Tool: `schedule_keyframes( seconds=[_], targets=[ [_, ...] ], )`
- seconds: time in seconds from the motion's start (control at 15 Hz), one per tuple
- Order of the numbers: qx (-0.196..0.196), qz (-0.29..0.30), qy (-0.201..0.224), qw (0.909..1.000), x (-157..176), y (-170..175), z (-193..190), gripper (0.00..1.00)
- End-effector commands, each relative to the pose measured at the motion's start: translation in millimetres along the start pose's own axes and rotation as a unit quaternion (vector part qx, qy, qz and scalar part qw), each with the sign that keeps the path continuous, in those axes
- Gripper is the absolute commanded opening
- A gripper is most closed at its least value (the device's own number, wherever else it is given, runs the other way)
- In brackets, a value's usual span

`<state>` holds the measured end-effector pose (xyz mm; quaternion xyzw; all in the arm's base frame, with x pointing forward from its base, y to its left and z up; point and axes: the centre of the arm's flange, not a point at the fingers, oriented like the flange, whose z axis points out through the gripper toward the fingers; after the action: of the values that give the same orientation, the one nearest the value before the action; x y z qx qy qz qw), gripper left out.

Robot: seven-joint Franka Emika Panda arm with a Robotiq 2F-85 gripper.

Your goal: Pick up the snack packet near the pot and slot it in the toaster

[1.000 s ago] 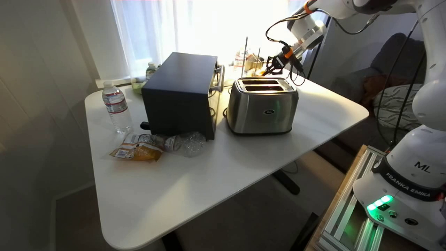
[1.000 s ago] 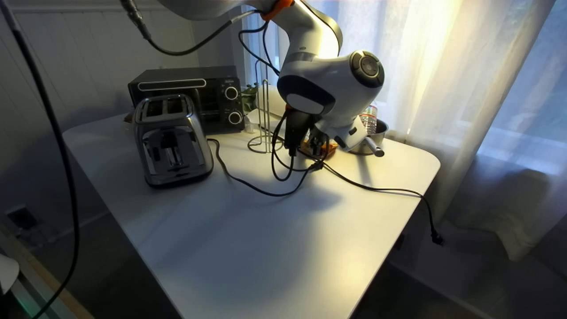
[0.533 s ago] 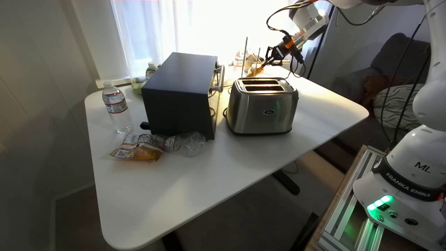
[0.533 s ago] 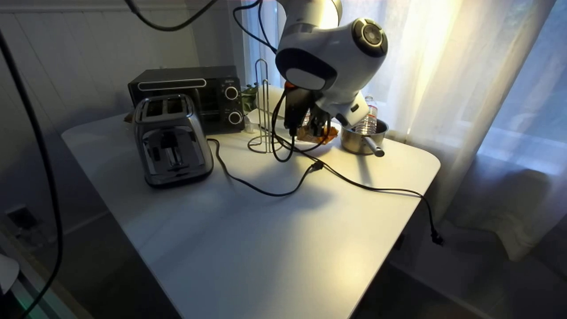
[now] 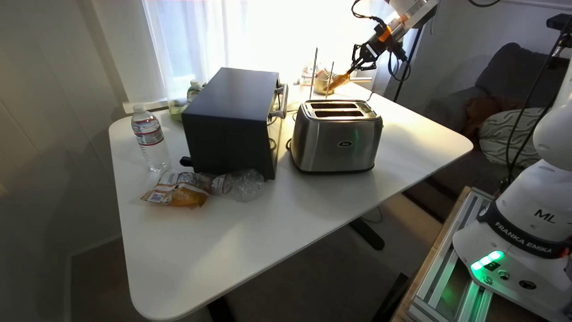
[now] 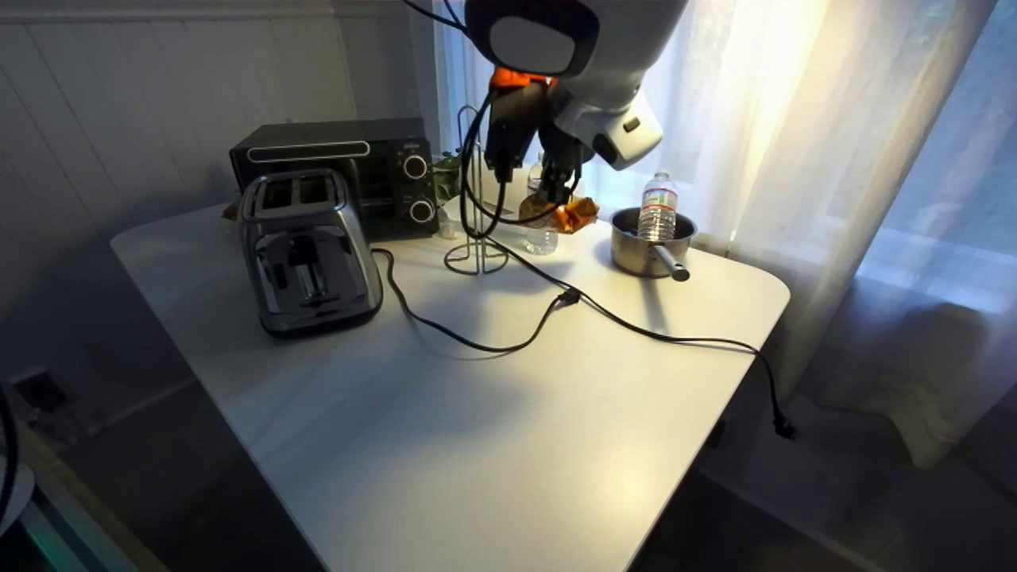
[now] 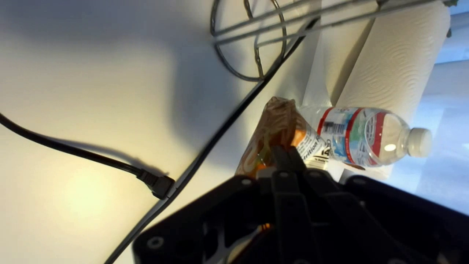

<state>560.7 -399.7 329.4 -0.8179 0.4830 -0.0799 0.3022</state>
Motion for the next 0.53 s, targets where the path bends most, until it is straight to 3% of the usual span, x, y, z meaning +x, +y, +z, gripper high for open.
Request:
schedule_keyframes(
  seconds=[0.0, 0.27, 0.47],
  targets=[
    [-0.055, 0.019, -0.034, 0.9977, -60.6, -1.7, -47.5, 0.01],
    [-0.110, 0.022, -0.013, 0.9936, -86.3, -1.2, -92.4, 0.01],
    [-0.135, 0.021, -0.063, 0.9885, -110.2, -3.8, -119.7, 0.01]
  ],
)
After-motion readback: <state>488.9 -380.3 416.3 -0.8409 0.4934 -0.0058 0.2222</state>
